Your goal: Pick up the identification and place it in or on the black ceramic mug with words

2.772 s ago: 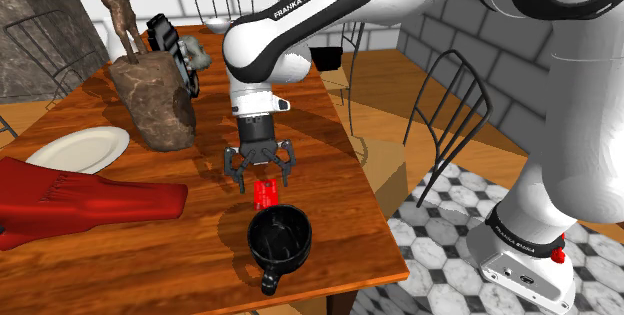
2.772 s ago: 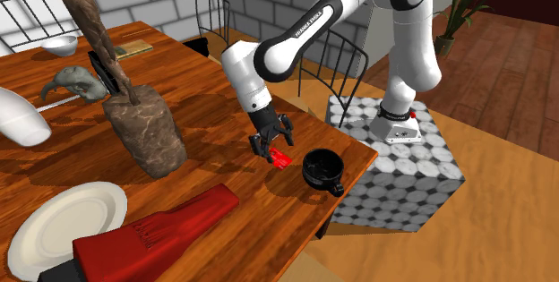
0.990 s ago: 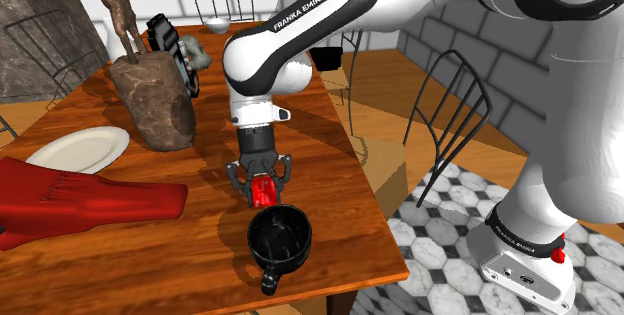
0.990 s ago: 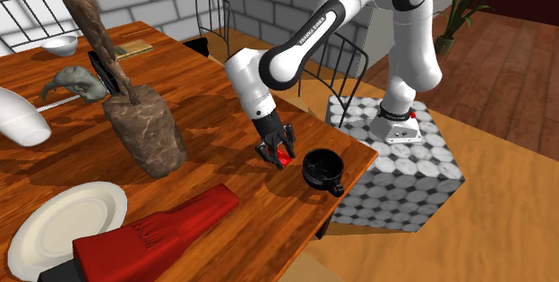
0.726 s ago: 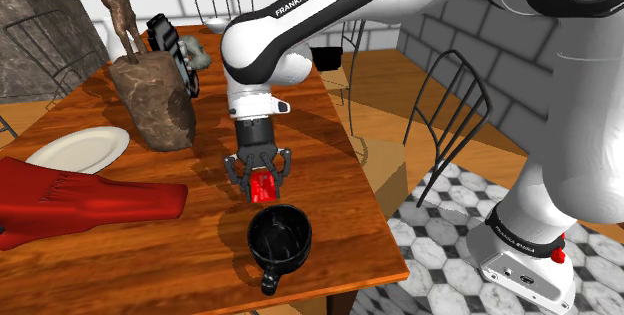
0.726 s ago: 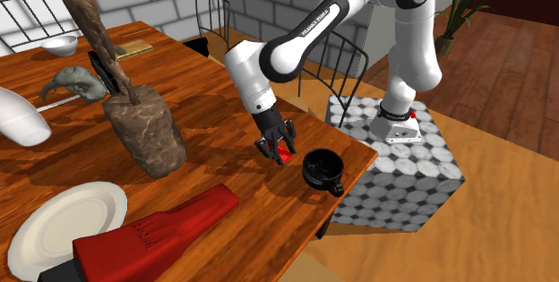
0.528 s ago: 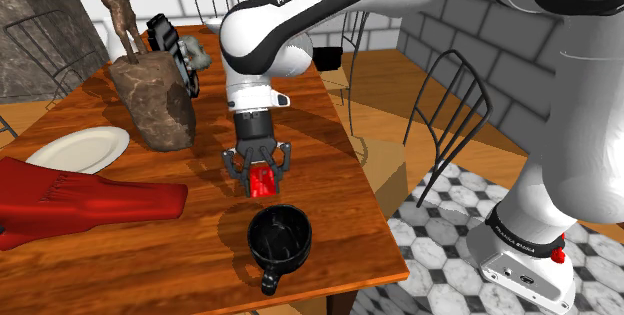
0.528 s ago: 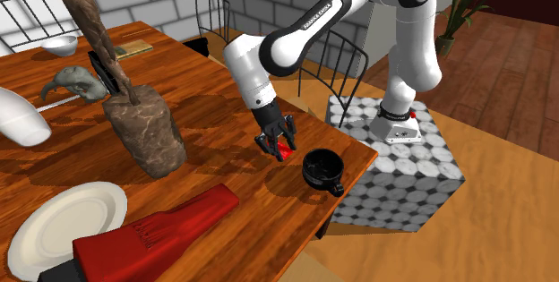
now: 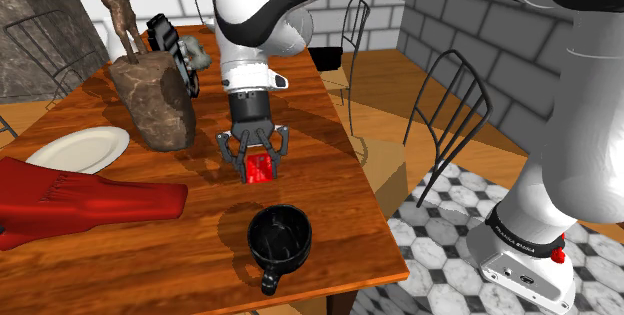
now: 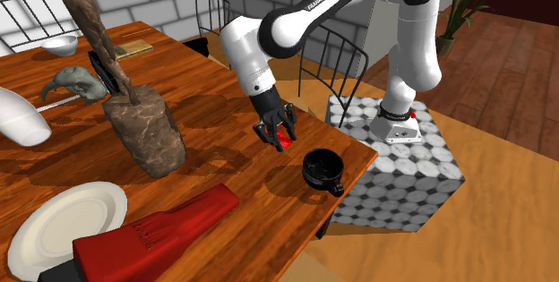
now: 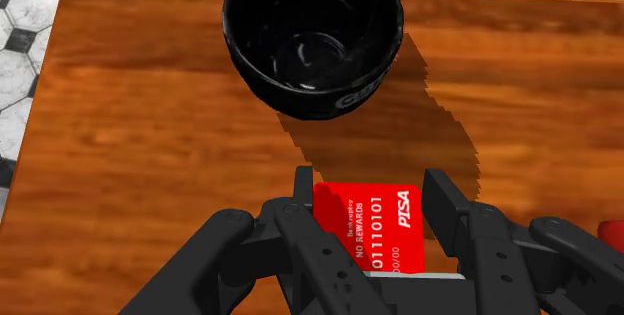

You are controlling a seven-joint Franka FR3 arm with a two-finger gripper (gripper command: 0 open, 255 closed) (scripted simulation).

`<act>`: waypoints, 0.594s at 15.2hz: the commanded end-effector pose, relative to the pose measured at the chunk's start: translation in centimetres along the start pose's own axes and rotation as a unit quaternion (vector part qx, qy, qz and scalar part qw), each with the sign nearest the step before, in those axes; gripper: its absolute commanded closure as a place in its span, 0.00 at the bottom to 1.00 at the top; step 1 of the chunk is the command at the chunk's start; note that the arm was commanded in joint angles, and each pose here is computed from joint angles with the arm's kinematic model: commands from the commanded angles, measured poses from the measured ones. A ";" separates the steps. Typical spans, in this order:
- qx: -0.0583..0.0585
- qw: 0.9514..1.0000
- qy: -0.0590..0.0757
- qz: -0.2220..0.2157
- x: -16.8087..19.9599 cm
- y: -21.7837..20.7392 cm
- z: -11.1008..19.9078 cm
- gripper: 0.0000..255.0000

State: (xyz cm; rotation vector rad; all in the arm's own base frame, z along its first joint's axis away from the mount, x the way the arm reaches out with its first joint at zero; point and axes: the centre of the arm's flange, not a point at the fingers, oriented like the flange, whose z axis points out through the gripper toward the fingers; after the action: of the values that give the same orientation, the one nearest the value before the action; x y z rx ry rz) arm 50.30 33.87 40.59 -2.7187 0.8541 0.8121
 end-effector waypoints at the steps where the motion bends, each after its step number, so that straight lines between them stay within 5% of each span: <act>1: 0.000 1.000 0.000 0.000 -0.6 0.0 -0.7 1.00; 9: 0.000 1.000 0.000 0.000 -3.0 0.0 -4.3 1.00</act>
State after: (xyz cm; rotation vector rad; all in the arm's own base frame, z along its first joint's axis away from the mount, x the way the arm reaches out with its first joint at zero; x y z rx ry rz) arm 50.17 33.92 45.19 -2.7185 0.8543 0.8124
